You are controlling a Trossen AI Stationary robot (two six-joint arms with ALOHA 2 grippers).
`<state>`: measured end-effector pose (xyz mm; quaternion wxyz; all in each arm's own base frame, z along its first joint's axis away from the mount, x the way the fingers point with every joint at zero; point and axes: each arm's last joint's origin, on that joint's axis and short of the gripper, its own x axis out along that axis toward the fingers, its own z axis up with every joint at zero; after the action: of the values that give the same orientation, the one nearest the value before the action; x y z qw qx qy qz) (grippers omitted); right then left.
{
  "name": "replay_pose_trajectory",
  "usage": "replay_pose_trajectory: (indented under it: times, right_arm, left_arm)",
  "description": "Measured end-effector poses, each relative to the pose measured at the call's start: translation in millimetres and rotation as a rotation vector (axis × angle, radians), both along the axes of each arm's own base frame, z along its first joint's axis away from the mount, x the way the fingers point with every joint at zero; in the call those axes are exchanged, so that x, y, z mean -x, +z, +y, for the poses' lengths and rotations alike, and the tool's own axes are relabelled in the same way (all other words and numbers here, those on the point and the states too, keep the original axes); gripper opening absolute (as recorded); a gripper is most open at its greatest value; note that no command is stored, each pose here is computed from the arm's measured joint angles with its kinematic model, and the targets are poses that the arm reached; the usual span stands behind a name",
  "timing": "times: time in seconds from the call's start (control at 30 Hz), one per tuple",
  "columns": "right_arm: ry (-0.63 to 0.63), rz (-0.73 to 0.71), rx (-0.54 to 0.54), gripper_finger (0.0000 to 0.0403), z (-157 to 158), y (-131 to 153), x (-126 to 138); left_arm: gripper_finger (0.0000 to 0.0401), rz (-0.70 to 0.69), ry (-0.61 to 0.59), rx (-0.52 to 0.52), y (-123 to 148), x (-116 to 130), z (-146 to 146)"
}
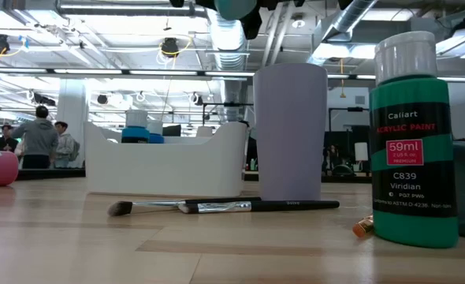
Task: Pick & Place Paint Supplies
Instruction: Put the light blue paint bottle into the white bin
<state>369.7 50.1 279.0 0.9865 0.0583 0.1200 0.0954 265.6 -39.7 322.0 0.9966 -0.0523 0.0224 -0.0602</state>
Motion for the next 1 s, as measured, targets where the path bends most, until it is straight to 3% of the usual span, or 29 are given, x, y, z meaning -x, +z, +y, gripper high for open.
replay_pose_trajectory:
  times: [0.13,0.37,0.5,0.73,1.0]
  right_arm:
    - [-0.001,-0.002,0.000,0.0162,0,0,0]
    - [-0.003,-0.028,-0.004,0.0180,0,2,-1]
    - [0.000,-0.062,-0.008,0.0164,1,5,-1]
    - [0.002,-0.113,-0.011,0.0155,2,7,-4]
    - [0.023,-0.122,0.020,0.0175,9,7,-3]
  left_arm:
    - [0.0187,-0.003,0.000,-0.007,0,0,0]
    - [0.0256,0.039,0.020,-0.005,-4,0,1]
    - [0.0279,0.022,0.034,-0.005,-3,-1,0]
    - [0.0282,-0.048,0.032,-0.054,-6,-13,-8]
    - [0.0260,-0.085,0.022,-0.093,-21,-32,-14]
